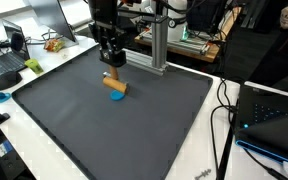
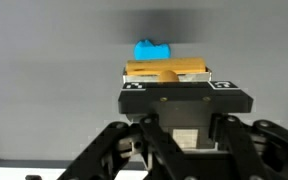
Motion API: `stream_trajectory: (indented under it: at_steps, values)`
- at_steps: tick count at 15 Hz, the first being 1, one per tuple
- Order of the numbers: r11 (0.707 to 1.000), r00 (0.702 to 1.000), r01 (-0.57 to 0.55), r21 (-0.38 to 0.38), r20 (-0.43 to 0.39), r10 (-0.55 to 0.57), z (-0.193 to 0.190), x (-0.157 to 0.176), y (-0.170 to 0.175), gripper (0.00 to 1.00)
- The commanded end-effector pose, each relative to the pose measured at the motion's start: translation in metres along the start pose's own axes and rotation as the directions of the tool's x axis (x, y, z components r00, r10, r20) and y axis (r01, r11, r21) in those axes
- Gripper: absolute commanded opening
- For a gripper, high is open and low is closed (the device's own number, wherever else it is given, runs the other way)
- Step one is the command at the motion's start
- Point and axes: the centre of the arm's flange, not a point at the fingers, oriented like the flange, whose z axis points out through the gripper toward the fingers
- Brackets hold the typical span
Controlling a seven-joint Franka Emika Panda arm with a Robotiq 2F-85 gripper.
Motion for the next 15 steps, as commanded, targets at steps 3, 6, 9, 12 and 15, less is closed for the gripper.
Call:
stream_trajectory:
  at_steps: [3, 6, 9, 12, 15]
  values:
    - [1.0, 1.0, -0.01, 0.006, -0.017, 0.01, 0.015, 0.006, 0.004, 0.22]
    - [1.0, 1.0, -0.014, -0.006, -0.028, 0.014, 0.029, 0.01, 0.011, 0.22]
    - [1.0, 1.0, -0.025, -0.004, -0.019, 0.025, 0.042, 0.011, 0.02, 0.22]
    - [0.999, 0.999, -0.038, 0.004, -0.017, 0.038, 0.052, 0.013, 0.028, 0.22]
    - [0.999, 0.999, -0.044, 0.018, 0.002, 0.044, 0.055, 0.014, 0.031, 0.22]
